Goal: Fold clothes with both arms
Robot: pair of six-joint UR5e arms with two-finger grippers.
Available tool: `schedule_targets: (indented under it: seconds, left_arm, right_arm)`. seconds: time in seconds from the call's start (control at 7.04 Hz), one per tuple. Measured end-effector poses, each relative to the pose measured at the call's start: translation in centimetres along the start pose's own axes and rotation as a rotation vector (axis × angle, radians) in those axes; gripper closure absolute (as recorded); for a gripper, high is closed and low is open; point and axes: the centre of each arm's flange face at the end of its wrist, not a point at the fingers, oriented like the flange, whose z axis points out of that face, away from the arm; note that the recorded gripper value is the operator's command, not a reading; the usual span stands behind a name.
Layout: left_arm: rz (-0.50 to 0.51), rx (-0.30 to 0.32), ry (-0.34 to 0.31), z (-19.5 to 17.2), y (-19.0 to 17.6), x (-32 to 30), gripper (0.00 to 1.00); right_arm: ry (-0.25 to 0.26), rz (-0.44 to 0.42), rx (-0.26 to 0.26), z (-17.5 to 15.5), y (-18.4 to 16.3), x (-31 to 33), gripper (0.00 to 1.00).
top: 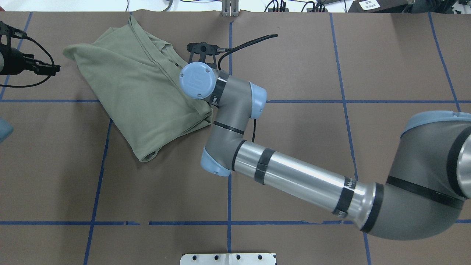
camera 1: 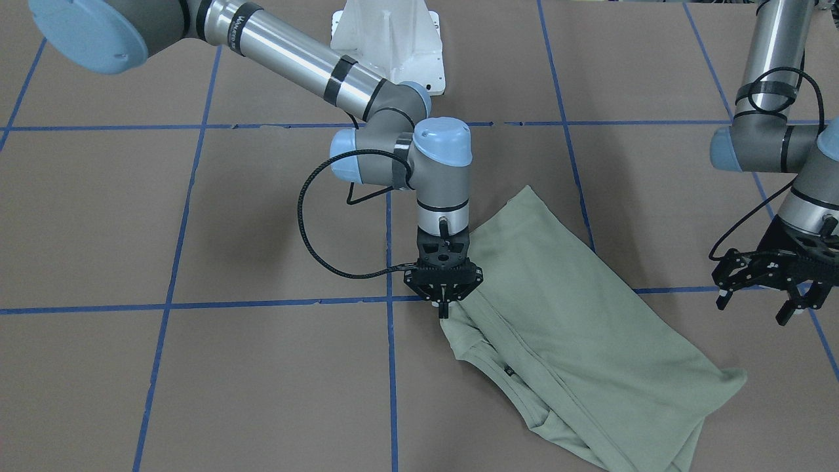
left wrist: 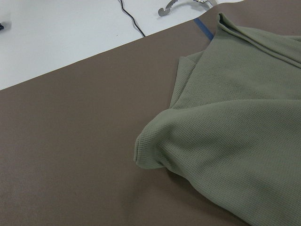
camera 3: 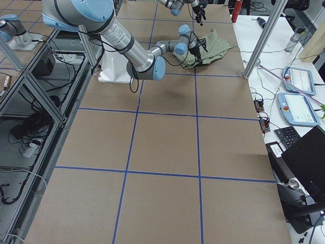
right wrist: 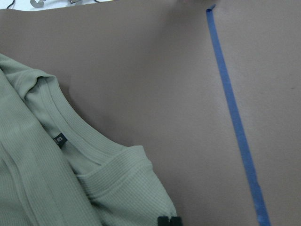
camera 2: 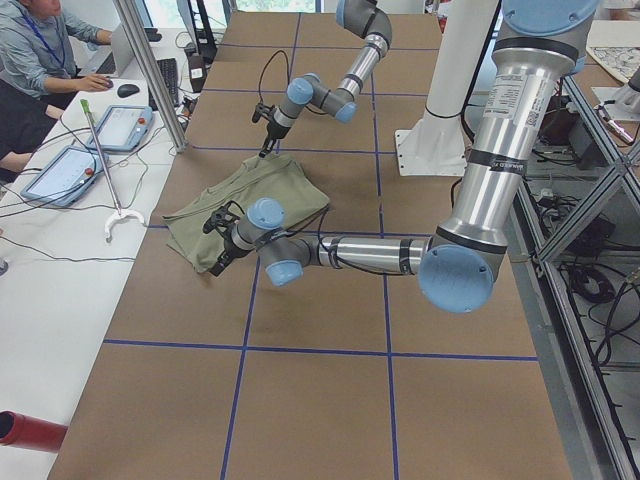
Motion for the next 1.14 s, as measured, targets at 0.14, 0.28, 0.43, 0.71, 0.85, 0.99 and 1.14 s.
schedule_targets:
  seconds: [0.14,0.28,0.43,0.71,0.85,0.99,1.14]
  left_arm:
    - [0.001,0.002,0.001,0.0,0.0,0.0,0.00]
    - [0.002,0.002,0.002,0.0,0.0,0.0,0.00]
    - [0.002,0.001,0.003,0.0,0.0,0.0,0.00]
    - [0.003,0.001,0.003,0.0,0.1,0.1,0.00]
    - [0.003,0.000,0.003,0.0,0.1,0.1,0.00]
    - [0.002,0.000,0.003,0.0,0.1,0.1,0.00]
    - [0.002,0.000,0.003,0.0,0.1,0.1,0.00]
  right_arm:
    - [-0.009,-0.001,-0.006,-1.3,1.0,3.3,1.00]
    - [-0.010,-0.005,-0.011,-3.0,2.6,5.7,1.00]
    - [-0.013,-0.016,-0.013,-5.4,5.5,7.3,1.00]
    - [-0.017,-0.034,-0.007,-11.6,12.1,11.2,1.00]
    - [-0.013,-0.042,0.000,-14.3,15.2,13.7,1.00]
    - [-0.006,-0.053,0.005,-16.0,17.5,16.0,1.00]
    - [0.001,-0.061,0.012,-16.9,19.4,17.5,1.00]
